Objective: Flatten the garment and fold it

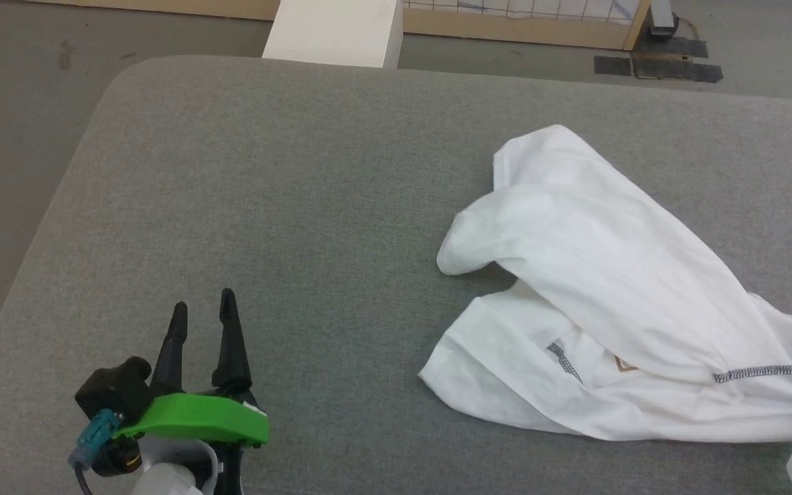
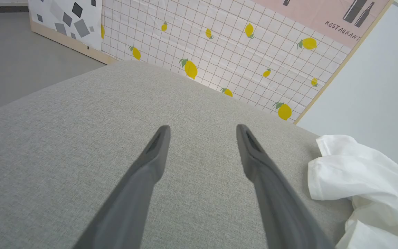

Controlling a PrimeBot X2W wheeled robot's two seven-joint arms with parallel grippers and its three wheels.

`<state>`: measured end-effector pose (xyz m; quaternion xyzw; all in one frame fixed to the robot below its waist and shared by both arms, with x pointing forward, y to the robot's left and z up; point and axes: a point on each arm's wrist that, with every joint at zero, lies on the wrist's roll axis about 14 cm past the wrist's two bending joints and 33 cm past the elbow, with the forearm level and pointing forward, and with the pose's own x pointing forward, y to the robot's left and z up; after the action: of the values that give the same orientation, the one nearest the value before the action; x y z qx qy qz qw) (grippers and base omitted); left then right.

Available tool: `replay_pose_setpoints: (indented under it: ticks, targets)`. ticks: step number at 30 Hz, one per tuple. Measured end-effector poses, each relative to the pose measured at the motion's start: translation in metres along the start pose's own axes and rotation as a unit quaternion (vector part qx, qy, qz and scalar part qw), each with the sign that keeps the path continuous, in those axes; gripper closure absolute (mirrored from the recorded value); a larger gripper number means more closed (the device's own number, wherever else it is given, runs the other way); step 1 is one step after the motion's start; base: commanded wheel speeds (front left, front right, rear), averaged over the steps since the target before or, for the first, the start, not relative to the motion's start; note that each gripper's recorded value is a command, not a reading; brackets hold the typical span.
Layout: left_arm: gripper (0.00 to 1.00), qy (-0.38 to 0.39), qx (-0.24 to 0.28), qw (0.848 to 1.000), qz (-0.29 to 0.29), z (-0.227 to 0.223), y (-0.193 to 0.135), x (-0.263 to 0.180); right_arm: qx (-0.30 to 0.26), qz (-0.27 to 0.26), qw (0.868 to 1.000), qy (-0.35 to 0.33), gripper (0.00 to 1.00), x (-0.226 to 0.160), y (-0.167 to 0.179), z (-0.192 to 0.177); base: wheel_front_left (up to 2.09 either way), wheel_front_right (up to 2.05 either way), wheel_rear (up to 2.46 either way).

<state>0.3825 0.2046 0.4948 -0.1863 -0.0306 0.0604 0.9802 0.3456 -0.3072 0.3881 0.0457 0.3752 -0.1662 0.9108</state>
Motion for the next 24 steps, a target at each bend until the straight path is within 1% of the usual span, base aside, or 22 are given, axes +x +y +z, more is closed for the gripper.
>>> replay_pose_setpoints:
  ticks: [1,2,3,5,8,11,13,14,16,18,19,20,22,23,24]
  targets:
    - [0.0,0.001,-0.001,1.0,-0.002,-0.001,-0.001,0.0,0.002,-0.002,1.0,0.001,1.0,-0.001,-0.002,-0.002,0.0,0.0,0.0]
    - [0.0,0.004,-0.003,1.0,-0.003,-0.002,-0.002,0.0,0.007,0.006,1.0,-0.008,0.6,-0.001,0.002,0.0,0.0,0.0,0.0]
    - [0.0,0.007,-0.003,1.0,-0.005,-0.004,-0.003,-0.001,0.016,0.016,0.999,-0.024,0.0,-0.002,0.006,0.005,0.0,0.0,0.0]
    - [0.0,0.01,-0.005,1.0,-0.009,-0.006,-0.006,-0.001,0.032,0.04,0.997,-0.061,0.0,-0.005,0.017,0.017,0.0,0.0,0.0]
    - [0.0,0.013,-0.014,1.0,-0.018,-0.008,-0.012,-0.003,0.059,0.065,0.986,-0.139,0.0,-0.016,0.026,0.046,0.0,0.0,0.0]
    - [0.0,0.024,-0.023,0.999,-0.043,-0.015,-0.028,-0.004,0.075,0.061,0.971,-0.217,0.0,-0.033,0.018,0.075,0.0,0.0,0.0]
    - [0.0,0.033,-0.026,0.997,-0.07,-0.017,-0.047,0.001,0.083,0.048,0.963,-0.25,0.0,-0.041,0.006,0.085,0.0,0.0,0.0]
    - [0.0,0.055,-0.03,0.989,-0.137,-0.016,-0.09,0.014,0.087,0.039,0.958,-0.269,0.0,-0.048,-0.003,0.09,0.0,0.0,0.0]
    - [0.0,0.086,-0.035,0.979,-0.184,-0.02,-0.123,0.02,0.087,0.035,0.958,-0.272,0.0,-0.05,-0.006,0.09,0.0,0.0,0.0]
    - [0.0,0.147,-0.013,0.961,-0.232,-0.036,-0.156,0.021,0.088,0.032,0.958,-0.271,0.0,-0.051,-0.009,0.088,0.0,0.0,0.0]
    - [0.0,0.181,-0.006,0.95,-0.254,-0.045,-0.171,0.019,0.088,0.031,0.959,-0.269,0.0,-0.051,-0.01,0.086,0.0,0.0,0.0]
    - [0.0,0.212,0.007,0.939,-0.271,-0.054,-0.182,0.017,0.089,0.03,0.959,-0.267,0.0,-0.051,-0.011,0.084,0.0,0.0,0.0]
    - [0.0,0.282,0.048,0.911,-0.297,-0.077,-0.2,0.01,0.094,0.028,0.961,-0.26,0.0,-0.049,-0.014,0.078,0.0,0.0,0.0]
    - [0.0,0.31,0.066,0.9,-0.3,-0.087,-0.204,0.008,0.095,0.026,0.962,-0.256,0.0,-0.049,-0.015,0.075,0.0,0.0,0.0]
    - [0.0,0.341,0.094,0.884,-0.305,-0.099,-0.206,0.004,0.096,0.023,0.963,-0.252,0.0,-0.048,-0.017,0.072,0.0,0.0,0.0]
